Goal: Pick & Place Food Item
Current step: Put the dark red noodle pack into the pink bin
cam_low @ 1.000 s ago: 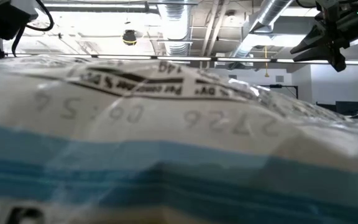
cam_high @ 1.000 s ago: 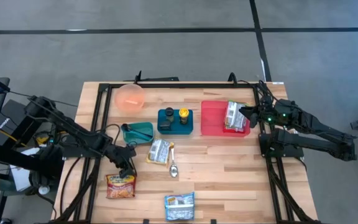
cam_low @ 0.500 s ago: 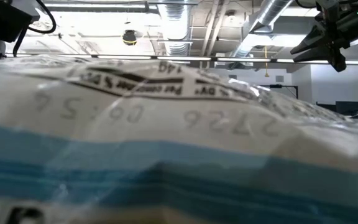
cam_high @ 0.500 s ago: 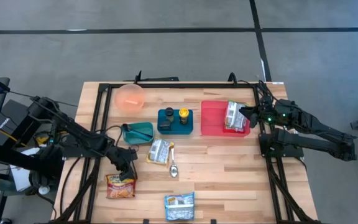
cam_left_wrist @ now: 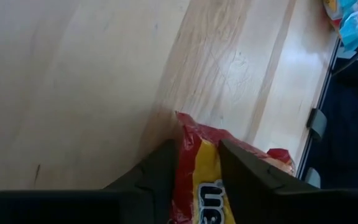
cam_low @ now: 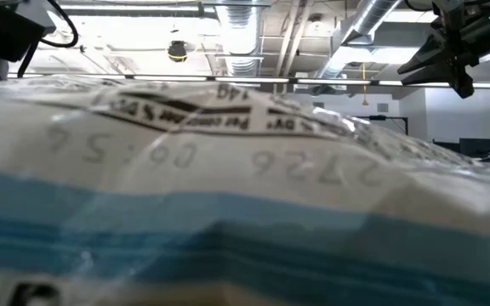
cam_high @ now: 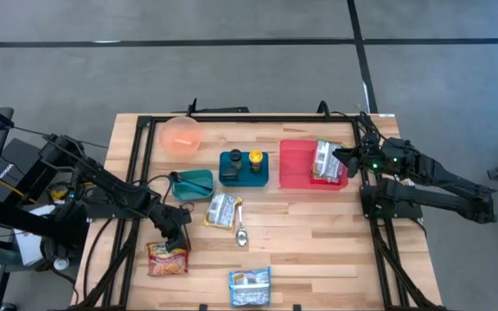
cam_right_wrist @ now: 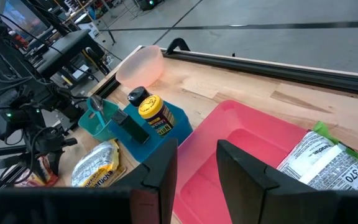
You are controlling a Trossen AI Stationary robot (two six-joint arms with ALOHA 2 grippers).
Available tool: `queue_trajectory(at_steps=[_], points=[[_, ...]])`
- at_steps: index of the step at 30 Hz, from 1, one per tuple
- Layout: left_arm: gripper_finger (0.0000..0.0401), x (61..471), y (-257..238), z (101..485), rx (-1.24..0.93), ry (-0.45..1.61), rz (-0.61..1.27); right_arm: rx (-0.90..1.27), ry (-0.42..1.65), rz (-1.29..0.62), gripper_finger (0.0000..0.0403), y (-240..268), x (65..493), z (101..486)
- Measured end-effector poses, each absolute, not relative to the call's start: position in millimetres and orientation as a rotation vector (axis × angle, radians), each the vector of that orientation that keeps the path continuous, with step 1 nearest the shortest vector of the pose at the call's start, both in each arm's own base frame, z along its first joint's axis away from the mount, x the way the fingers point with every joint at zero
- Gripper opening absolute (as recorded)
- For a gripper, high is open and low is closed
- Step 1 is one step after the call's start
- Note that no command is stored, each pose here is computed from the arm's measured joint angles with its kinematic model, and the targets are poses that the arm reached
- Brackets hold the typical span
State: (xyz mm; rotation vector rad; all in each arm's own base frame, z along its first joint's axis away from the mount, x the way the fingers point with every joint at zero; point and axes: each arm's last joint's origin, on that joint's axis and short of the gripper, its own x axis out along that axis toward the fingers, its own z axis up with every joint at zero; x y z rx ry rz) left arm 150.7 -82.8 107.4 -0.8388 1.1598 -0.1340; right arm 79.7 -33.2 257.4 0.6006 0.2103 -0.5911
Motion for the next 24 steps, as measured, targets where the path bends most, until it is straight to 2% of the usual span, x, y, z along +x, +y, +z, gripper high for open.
queue_trajectory(at_steps=[16, 24], points=[[0.0006, 149.4, -82.4, 105.8, -0.838, 1.175, -0.132, 0.599, 0.211, -0.591, 0.0107, -33.2, 79.6, 257.3], [0.0001, 152.3, -83.6, 108.4, -0.841, 1.134, -0.155, 0.598, 0.212, -0.591, 0.0107, -33.2, 79.6, 257.3]])
